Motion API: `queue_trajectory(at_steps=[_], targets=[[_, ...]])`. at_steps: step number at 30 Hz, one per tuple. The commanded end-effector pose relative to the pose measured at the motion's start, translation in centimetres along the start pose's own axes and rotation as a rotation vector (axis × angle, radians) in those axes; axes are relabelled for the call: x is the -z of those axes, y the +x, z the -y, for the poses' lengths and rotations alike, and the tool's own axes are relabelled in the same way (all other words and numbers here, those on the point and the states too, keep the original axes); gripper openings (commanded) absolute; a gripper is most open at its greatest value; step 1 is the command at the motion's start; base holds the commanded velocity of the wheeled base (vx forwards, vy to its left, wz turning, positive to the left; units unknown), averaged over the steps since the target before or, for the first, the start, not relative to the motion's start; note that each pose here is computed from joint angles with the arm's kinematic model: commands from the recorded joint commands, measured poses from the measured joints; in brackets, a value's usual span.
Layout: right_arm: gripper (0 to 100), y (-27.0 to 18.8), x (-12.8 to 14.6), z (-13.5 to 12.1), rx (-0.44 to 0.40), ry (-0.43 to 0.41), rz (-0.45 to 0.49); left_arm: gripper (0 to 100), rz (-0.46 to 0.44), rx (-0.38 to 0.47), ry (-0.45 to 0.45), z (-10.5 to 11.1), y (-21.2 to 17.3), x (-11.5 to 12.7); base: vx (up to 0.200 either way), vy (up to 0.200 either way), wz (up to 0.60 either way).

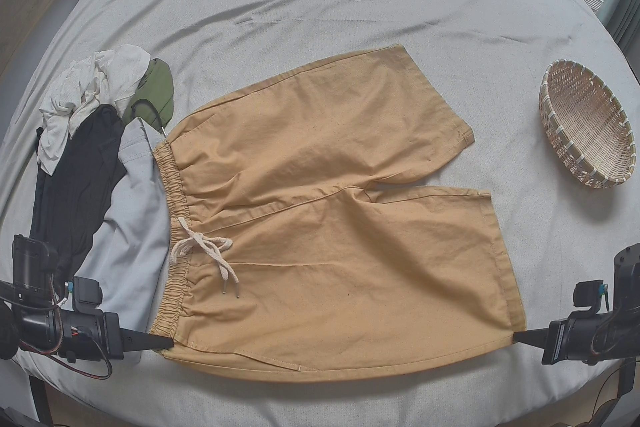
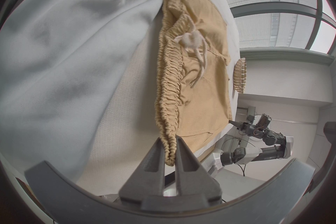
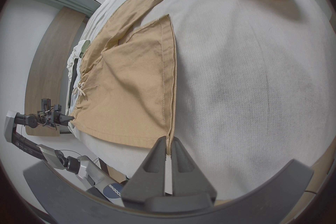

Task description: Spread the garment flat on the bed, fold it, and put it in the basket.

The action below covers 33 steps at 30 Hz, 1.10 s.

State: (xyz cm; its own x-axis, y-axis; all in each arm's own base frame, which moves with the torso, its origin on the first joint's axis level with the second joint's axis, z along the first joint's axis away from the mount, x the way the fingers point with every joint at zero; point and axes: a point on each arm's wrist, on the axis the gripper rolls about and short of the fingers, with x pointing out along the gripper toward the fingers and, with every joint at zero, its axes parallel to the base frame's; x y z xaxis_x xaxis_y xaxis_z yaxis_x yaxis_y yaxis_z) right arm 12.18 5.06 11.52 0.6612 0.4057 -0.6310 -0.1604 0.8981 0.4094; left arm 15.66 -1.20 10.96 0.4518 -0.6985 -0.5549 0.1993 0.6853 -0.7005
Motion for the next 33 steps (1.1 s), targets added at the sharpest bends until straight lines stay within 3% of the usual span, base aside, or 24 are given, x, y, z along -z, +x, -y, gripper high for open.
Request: queue_trajectory(at_steps=[1, 3, 4, 8, 10, 11, 14, 15, 16, 22, 33], targets=[[0, -1.4, -2.4, -1.2, -0.06, -0.012, 0.143, 0, 0.054, 0.043, 0.06, 0.8, -0.6, -0.9, 0.0, 0.0, 0.0], [0, -1.6, -3.3, -1.5, -0.069, -0.015, 0.179, 0, 0.073, 0.048, 0.073, 0.9, -0.7, -1.3, 0.0, 0.0, 0.0], [0, -2.3, -5.1, -2.1, -0.088, -0.016, 0.256, 0, 0.119, 0.06, 0.109, 1.4, -0.9, -2.3, 0.0, 0.0, 0.0], [0, -3.8, -8.4, -3.6, -0.133, -0.031, 0.393, 0, 0.231, 0.099, 0.171, 2.5, -1.4, -4.4, 0.0, 0.0, 0.0], [0, -3.8, -8.6, -3.6, -0.133, -0.03, 0.397, 0, 0.236, 0.1, 0.174, 2.6, -1.4, -4.4, 0.0, 0.0, 0.0], [0, -5.0, -10.9, -4.7, -0.165, -0.042, 0.483, 0, 0.329, 0.134, 0.208, 3.5, -1.9, -5.8, 0.0, 0.0, 0.0], [0, -5.4, -11.8, -5.2, -0.176, -0.045, 0.511, 0, 0.363, 0.151, 0.222, 3.9, -2.1, -6.3, 0.0, 0.0, 0.0], [0, -5.8, -14.0, -6.2, -0.202, -0.057, 0.564, 0, 0.463, 0.196, 0.252, 5.0, -2.8, -7.6, 0.0, 0.0, 0.0], [0, -6.0, -14.8, -6.6, -0.21, -0.061, 0.583, 0, 0.497, 0.201, 0.25, 5.3, -3.1, -8.0, 0.0, 0.0, 0.0], [0, -5.6, -18.7, -8.1, -0.248, -0.076, 0.652, 0, 0.619, 0.207, 0.239, 6.8, -3.8, -9.7, 0.0, 0.0, 0.0], [0, -2.0, -22.3, -8.9, -0.261, -0.083, 0.678, 0, 0.664, 0.191, 0.247, 7.1, -3.9, -11.7, 0.0, 0.0, 0.0]])
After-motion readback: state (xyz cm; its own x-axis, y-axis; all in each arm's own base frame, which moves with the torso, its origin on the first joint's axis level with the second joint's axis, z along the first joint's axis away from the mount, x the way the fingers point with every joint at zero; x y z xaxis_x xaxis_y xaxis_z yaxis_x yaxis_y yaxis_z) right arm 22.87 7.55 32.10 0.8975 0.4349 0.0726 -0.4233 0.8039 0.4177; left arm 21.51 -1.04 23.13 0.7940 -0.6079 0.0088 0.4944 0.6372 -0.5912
